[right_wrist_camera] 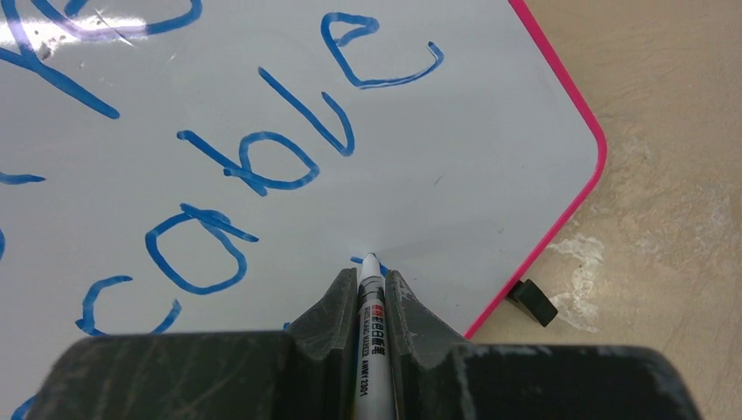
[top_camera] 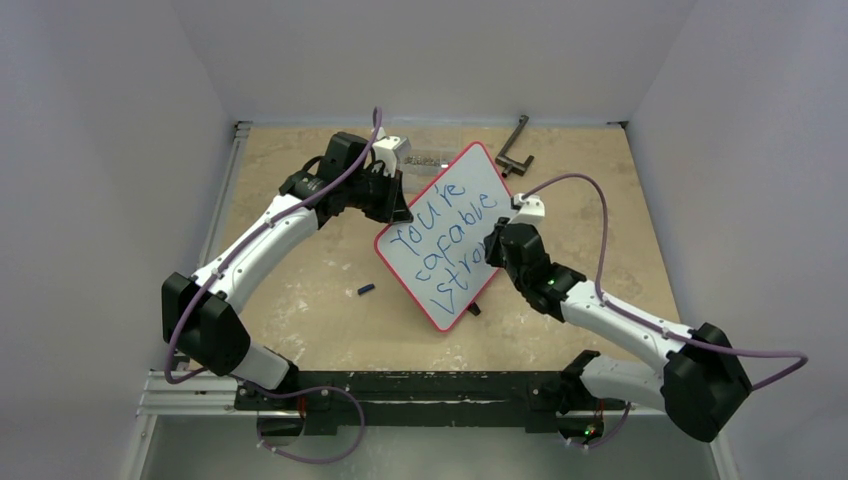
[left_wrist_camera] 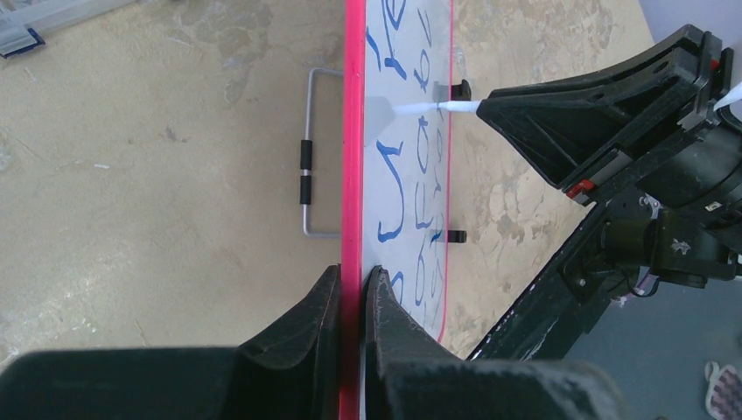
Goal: Write a sentence on the whiteboard
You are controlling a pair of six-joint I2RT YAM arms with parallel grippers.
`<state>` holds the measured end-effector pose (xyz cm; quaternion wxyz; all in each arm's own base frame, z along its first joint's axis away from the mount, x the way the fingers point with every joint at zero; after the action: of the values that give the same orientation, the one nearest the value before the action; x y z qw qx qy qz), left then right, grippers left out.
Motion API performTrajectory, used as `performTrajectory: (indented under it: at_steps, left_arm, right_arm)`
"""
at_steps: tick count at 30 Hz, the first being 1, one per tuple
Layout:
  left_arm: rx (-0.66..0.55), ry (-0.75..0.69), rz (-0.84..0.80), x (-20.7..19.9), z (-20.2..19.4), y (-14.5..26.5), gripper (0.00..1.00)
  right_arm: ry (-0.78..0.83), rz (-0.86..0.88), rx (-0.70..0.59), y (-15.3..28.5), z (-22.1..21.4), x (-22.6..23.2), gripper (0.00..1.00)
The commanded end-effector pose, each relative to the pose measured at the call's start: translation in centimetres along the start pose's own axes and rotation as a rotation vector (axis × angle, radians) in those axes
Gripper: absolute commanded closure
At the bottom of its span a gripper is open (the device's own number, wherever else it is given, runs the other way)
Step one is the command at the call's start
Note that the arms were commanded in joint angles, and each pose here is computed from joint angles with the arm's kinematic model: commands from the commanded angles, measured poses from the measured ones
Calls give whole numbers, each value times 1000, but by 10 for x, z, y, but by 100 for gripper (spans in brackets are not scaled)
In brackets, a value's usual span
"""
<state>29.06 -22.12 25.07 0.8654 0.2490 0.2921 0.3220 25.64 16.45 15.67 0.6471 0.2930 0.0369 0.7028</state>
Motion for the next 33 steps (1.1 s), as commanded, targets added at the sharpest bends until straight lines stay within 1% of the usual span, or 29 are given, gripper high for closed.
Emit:
performTrajectory:
  at_steps: [1, 13, 28, 33]
  left_arm:
    - [-2, -64, 115, 15, -2, 8, 100]
    - [-3, -64, 113, 15, -2, 8, 100]
    - [-8, -66, 114, 15, -1, 9, 100]
    - [-10, -65, 113, 14, -1, 10, 100]
  right_arm:
    - [-13, 35, -53, -4, 22, 18, 100]
    - [2, -10, -73, -16, 31, 15, 100]
    - [5, -51, 6, -15, -6, -11, 100]
    - [-1, -52, 14, -12, -11, -15, 100]
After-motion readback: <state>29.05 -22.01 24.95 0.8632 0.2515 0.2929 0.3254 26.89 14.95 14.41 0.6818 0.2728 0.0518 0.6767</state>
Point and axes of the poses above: each gripper's point midway between its finger pads, its own y axis back along the fingers, its own x axis along the line the jaws close on, z = x × y, the point moved 5 cm from there along y, back along the fingers, and after that the axes turned 5 degrees about -y, right-handed, at the moved point
